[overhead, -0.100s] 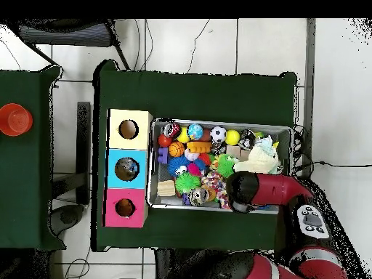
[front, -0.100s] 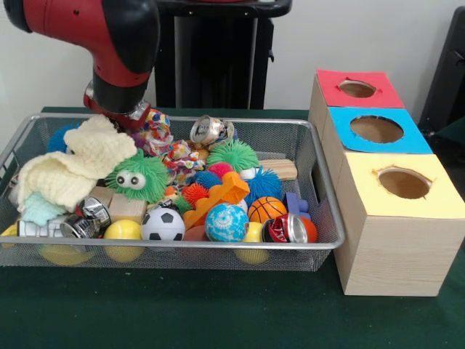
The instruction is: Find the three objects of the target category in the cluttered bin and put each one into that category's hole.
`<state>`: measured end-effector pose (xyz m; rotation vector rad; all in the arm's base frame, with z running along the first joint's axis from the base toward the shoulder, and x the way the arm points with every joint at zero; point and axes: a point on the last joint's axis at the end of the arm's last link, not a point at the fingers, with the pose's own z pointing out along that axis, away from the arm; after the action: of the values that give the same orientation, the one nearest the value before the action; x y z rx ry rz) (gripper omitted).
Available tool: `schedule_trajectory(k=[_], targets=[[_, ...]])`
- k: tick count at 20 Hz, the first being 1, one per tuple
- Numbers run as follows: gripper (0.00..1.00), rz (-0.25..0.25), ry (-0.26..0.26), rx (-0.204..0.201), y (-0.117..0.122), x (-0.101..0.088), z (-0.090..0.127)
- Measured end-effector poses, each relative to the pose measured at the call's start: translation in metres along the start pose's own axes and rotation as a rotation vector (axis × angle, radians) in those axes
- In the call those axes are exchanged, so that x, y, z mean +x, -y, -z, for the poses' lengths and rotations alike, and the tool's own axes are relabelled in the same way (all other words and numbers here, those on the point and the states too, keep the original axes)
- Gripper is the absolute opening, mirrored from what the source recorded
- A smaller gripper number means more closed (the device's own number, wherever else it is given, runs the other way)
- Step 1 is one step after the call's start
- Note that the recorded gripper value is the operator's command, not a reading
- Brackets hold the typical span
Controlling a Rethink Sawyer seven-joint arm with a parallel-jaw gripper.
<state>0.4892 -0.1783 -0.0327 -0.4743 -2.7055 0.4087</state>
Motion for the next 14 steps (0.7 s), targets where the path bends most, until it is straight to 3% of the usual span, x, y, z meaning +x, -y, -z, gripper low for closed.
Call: schedule_trajectory(k=[1, 8, 14], targets=[[1.0, 0.001, -0.002, 0.0, 0.0, 0.0, -0.001], [1.0, -0.01, 0.032, -0.019, 0.003, -0.005, -0.002], [1.0, -0.042, 0.155, -0.095, 0.011, -0.016, 0.014]])
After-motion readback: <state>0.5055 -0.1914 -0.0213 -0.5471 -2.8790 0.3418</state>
